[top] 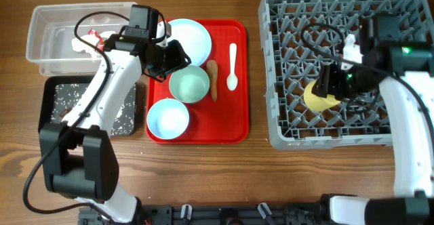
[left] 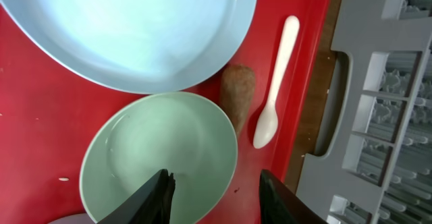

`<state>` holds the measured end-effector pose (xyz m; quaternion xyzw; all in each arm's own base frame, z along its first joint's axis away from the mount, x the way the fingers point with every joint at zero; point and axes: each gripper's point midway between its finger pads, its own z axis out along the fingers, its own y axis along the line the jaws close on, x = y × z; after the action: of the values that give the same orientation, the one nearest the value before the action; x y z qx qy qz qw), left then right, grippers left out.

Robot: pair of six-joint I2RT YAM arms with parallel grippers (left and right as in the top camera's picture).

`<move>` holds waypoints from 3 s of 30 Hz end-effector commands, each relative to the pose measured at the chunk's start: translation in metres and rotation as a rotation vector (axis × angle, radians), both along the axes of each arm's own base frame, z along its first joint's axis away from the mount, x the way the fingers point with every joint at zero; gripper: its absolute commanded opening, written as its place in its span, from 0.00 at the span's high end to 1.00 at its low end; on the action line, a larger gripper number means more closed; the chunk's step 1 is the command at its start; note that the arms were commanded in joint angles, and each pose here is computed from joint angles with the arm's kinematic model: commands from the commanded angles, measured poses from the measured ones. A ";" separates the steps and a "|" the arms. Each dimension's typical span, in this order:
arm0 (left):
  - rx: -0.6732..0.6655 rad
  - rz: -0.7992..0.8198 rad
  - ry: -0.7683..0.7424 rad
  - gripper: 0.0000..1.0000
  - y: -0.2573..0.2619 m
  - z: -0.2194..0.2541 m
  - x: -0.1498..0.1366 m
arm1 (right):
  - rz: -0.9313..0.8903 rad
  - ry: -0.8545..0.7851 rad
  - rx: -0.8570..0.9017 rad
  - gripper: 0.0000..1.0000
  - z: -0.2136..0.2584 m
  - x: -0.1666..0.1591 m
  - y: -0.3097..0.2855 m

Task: Sort waste into correct bins and load items into the dishwasher rack
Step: 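Lower the yellow cup into the dish rack and release it, then reach the right gripper to the green bowl and grasp it, then carry the green bowl into the dish rack and release it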

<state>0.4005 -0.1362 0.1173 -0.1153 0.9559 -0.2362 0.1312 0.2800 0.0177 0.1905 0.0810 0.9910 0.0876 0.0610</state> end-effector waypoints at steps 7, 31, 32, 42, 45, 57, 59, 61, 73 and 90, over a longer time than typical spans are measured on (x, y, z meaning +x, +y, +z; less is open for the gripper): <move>0.025 0.005 -0.030 0.58 0.004 0.008 0.003 | -0.021 0.262 -0.063 0.55 -0.077 0.017 -0.012; 0.202 -0.105 -0.098 0.57 -0.014 0.002 -0.003 | 0.118 -0.218 0.111 0.22 0.035 0.082 0.048; 0.203 -0.108 -0.105 0.57 -0.016 0.002 -0.002 | 0.169 -0.258 0.159 0.22 0.041 0.087 0.070; 0.176 0.168 -0.100 0.56 0.069 0.044 0.006 | 0.209 -0.312 0.174 0.40 0.003 0.110 0.224; 0.178 0.267 -0.096 0.56 0.108 0.050 0.006 | 0.221 -0.249 0.173 0.45 -0.036 0.109 0.255; 0.181 0.528 0.038 0.53 0.202 0.040 -0.022 | 0.258 -0.043 0.124 0.59 -0.158 0.092 0.301; 0.180 0.527 0.038 0.52 0.202 0.040 -0.022 | 0.261 -0.051 0.138 0.62 -0.157 0.093 0.304; 0.180 0.527 0.038 0.51 0.202 0.040 -0.022 | 0.265 -0.061 0.147 0.67 -0.158 0.096 0.307; 0.180 0.527 0.041 0.28 0.202 0.040 -0.023 | 0.276 -0.050 0.164 0.96 -0.158 0.092 0.311; 0.180 0.527 0.041 0.00 0.202 0.040 -0.023 | -0.409 -0.765 -0.684 0.96 0.091 0.181 0.013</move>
<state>0.3757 0.0633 0.1460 -0.3542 0.9147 -0.1068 0.1629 0.4568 0.1021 0.2798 0.1534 0.8918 -0.0198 0.4252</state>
